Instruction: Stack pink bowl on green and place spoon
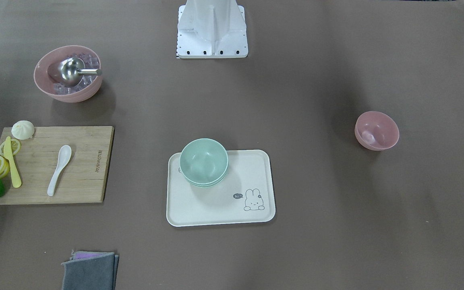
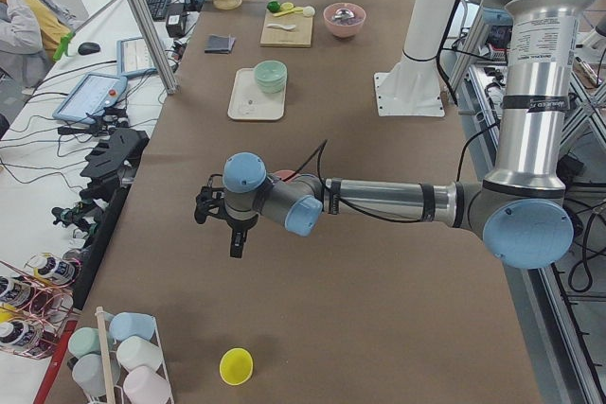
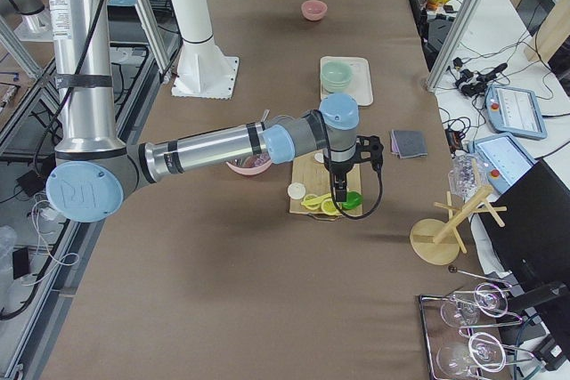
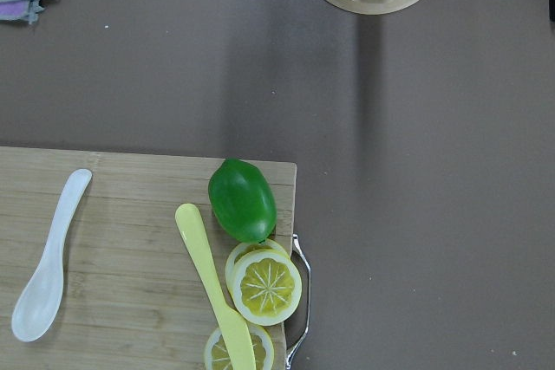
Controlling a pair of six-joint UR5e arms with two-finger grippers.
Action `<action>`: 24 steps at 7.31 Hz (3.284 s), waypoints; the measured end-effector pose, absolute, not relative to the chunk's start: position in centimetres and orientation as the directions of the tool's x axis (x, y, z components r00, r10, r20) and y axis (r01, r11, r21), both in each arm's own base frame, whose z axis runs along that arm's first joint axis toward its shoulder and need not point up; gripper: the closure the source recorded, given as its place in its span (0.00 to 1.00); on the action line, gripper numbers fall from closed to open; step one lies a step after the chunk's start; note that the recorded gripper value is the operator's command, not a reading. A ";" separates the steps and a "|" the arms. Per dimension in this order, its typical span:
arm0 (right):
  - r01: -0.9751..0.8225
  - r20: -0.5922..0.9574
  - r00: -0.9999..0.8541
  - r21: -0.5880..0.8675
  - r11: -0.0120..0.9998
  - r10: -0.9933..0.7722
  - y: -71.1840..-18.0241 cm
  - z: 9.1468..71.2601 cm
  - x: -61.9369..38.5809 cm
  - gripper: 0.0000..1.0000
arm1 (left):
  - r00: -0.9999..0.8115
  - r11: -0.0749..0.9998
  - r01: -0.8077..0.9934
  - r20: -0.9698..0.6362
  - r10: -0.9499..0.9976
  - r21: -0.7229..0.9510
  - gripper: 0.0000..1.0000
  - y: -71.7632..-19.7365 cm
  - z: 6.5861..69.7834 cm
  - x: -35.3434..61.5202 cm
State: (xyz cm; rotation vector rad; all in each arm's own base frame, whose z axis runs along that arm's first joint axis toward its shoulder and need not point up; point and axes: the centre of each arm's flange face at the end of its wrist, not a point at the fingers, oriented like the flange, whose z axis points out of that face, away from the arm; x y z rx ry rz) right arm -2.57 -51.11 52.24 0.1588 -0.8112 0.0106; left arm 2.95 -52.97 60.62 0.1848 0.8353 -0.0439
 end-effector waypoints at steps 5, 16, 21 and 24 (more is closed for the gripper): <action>-0.044 0.725 0.681 0.182 0.982 -0.104 -50.1 52.9 -3.8 0.00 | 0.659 0.982 0.098 -0.750 0.056 0.159 0.03 -54.1 59.0 4.4; -0.022 0.762 0.632 0.204 0.979 -0.145 -51.6 47.1 -19.9 0.01 | 0.645 0.988 0.047 -0.760 0.080 0.144 0.02 -54.4 57.5 9.8; -0.046 0.741 0.660 0.208 0.977 -0.127 -54.4 46.6 -22.6 0.01 | 0.633 0.995 0.011 -0.771 0.068 0.097 0.16 -50.2 56.6 22.9; -0.044 0.742 0.656 0.217 0.975 -0.135 -54.7 46.0 -23.1 0.01 | 0.625 0.996 -0.001 -0.778 0.070 0.089 1.00 -48.4 57.7 23.0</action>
